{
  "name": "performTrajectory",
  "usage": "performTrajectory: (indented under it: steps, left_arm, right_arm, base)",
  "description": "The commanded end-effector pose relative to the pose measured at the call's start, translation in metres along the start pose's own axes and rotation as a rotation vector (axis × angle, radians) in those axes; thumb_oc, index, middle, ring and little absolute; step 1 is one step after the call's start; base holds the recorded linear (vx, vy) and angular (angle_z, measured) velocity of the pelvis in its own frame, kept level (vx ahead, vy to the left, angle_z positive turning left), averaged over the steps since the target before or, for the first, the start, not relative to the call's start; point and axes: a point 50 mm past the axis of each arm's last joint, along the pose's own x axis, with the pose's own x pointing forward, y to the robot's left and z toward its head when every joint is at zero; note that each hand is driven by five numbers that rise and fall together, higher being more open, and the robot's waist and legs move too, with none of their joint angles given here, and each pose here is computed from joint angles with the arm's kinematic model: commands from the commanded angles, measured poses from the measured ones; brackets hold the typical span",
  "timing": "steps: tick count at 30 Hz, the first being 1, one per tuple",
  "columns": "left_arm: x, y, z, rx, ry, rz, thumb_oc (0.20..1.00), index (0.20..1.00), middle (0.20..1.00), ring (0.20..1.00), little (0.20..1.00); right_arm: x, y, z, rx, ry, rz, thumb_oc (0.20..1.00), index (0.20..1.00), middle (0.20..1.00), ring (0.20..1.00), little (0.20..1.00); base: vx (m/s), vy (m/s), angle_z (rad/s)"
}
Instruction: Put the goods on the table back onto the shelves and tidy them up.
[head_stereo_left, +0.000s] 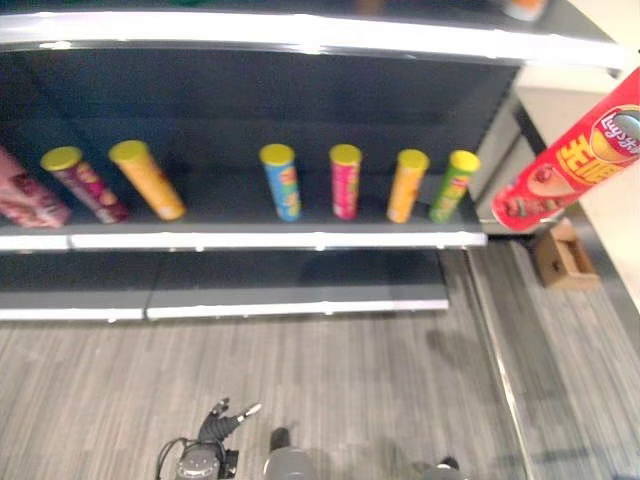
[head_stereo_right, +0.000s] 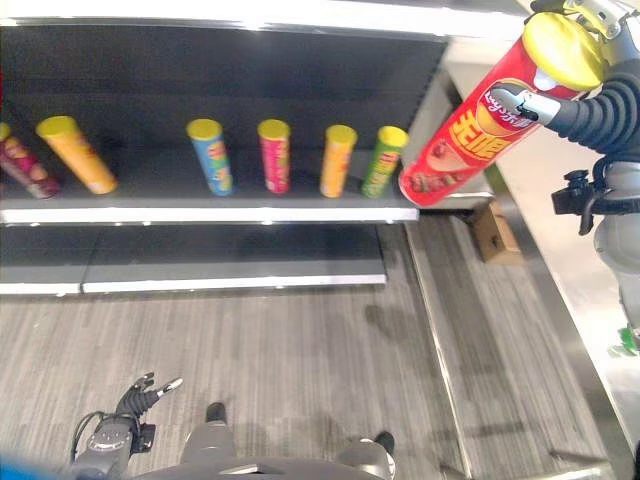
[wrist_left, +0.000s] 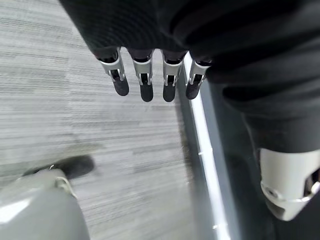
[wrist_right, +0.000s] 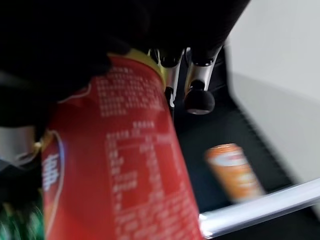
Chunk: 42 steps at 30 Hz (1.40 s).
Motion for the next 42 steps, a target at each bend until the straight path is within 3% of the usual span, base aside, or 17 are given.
performTrajectory:
  steps: [1, 8, 14, 21, 32, 42]
  left_arm:
    - [-0.004, 0.01, -0.007, 0.032, 0.002, 0.033, 1.0, 1.0, 1.0, 1.0, 1.0]
    - [0.001, 0.009, -0.007, 0.148, 0.043, -0.023, 1.0, 1.0, 1.0, 1.0, 1.0]
    - [0.008, -0.015, 0.014, 0.161, -0.015, -0.089, 1.0, 1.0, 1.0, 1.0, 1.0]
    - [0.005, -0.021, 0.015, 0.118, -0.034, -0.084, 1.0, 1.0, 1.0, 1.0, 1.0]
    - [-0.003, -0.016, -0.01, -0.007, 0.048, -0.007, 1.0, 1.0, 1.0, 1.0, 1.0]
    - [-0.006, -0.011, -0.021, 0.078, 0.089, -0.007, 1.0, 1.0, 1.0, 1.0, 1.0]
  right_arm:
    - [0.024, -0.017, 0.019, -0.101, -0.114, -0.037, 0.2, 0.2, 0.2, 0.2, 0.2]
    - [0.012, -0.021, 0.018, -0.059, -0.095, -0.029, 0.2, 0.2, 0.2, 0.2, 0.2]
    - [0.0, 0.018, 0.034, 0.082, -0.152, 0.139, 0.2, 0.2, 0.2, 0.2, 0.2]
    - [-0.001, 0.066, 0.053, 0.14, -0.237, 0.367, 0.2, 0.2, 0.2, 0.2, 0.2]
    - [0.015, 0.122, 0.055, 0.021, -0.291, 0.564, 0.2, 0.2, 0.2, 0.2, 0.2]
    - [0.013, 0.145, 0.044, -0.052, -0.227, 0.586, 0.2, 0.2, 0.2, 0.2, 0.2]
  base:
    - [-0.03, 0.378, 0.03]
    - [0.08, 0.378, 0.42]
    - [0.14, 0.098, 0.34]
    - [0.1, -0.062, 0.27]
    - [0.17, 0.086, -0.03]
    - [0.22, 0.339, -0.18]
